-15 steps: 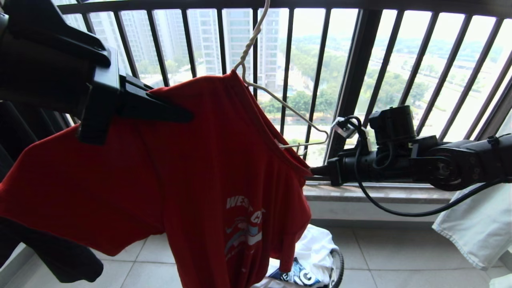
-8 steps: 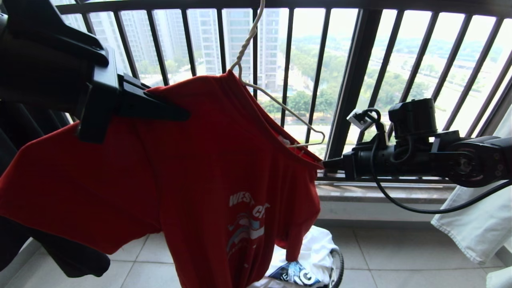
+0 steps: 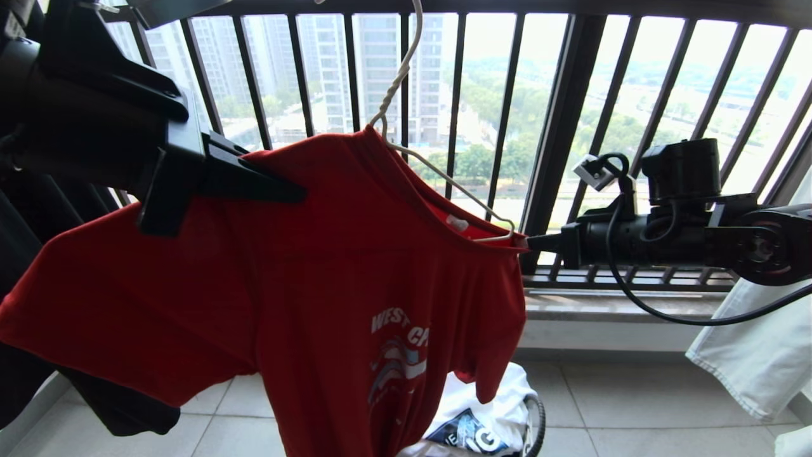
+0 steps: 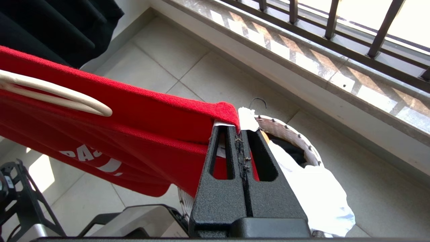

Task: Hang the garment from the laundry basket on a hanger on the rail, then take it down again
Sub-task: Hang the clothes on the clothes rack

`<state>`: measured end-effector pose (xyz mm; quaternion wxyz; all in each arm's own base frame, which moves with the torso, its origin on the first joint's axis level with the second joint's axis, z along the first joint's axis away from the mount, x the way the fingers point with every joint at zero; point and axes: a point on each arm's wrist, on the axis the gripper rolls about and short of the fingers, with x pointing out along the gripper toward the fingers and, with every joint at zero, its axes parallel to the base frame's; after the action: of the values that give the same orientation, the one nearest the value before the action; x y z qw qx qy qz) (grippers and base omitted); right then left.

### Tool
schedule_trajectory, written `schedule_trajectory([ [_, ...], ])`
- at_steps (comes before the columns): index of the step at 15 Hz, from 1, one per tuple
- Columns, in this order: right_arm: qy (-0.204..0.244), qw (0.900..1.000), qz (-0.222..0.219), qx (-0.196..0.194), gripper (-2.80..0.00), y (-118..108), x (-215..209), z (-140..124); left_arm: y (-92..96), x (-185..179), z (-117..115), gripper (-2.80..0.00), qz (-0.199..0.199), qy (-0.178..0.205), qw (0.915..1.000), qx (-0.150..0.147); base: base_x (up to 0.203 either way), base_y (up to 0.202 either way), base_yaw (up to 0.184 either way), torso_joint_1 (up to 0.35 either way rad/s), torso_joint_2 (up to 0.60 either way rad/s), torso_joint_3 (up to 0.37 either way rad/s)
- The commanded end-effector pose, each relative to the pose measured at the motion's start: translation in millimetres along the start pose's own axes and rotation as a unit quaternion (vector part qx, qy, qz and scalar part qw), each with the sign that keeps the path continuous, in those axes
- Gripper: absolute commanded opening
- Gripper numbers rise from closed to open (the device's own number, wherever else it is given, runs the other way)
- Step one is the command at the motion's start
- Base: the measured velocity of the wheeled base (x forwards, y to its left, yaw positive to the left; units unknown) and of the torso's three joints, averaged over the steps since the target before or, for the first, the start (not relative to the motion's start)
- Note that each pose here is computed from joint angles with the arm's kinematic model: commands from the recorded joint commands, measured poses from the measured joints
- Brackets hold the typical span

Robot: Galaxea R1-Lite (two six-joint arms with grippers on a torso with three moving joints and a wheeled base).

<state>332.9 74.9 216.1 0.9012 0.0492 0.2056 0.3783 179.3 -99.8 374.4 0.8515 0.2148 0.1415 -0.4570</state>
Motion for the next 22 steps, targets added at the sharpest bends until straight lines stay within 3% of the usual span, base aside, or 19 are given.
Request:
schedule_trajectory([
  [1, -0.012, 1.000, -0.009, -0.003, -2.80, -4.9, -6.1, 5.3, 4.4, 11.1, -3.9, -2.80, -0.007, 0.015, 0.9998, -0.008, 0.000, 0.000, 0.000, 0.000, 0.00, 0.000],
  [4, -0.020, 1.000, -0.016, -0.005, -2.80, -7.2, -11.8, 9.6, 7.0, 21.9, -9.2, -2.80, -0.014, 0.027, 0.9994, -0.013, 0.000, 0.000, 0.000, 0.000, 0.00, 0.000],
  [8, -0.030, 0.999, -0.018, -0.005, -2.80, -6.5, -13.7, 16.5, 13.1, 40.9, -15.4, -2.80, -0.010, 0.017, 0.9997, -0.015, 0.000, 0.000, 0.000, 0.000, 0.00, 0.000],
  [11, -0.054, 0.997, -0.012, 0.053, -2.80, -4.6, -15.5, 31.4, 17.6, 56.0, -21.7, -2.80, -0.019, 0.031, 0.9989, -0.031, 0.000, 0.000, 0.000, 0.000, 0.00, 0.000],
  [17, -0.084, 0.996, -0.004, 0.040, -2.80, 15.0, -36.7, 50.1, 25.5, 75.8, -25.4, -2.80, -0.008, 0.010, 0.9991, -0.041, 0.000, 0.000, 0.000, 0.000, 0.00, 0.000],
  [20, -0.102, 0.992, 0.008, 0.078, -2.80, 23.0, -40.8, 62.4, 24.0, 76.5, -28.9, -2.80, -0.002, -0.005, 0.9987, -0.050, 0.000, 0.000, 0.000, 0.000, 0.00, 0.000],
  [22, -0.108, 0.991, 0.011, 0.080, -2.80, 28.8, -47.0, 70.6, 22.7, 79.0, -33.5, -2.80, -0.006, 0.001, 0.9983, -0.058, 0.000, 0.000, 0.000, 0.000, 0.00, 0.000],
])
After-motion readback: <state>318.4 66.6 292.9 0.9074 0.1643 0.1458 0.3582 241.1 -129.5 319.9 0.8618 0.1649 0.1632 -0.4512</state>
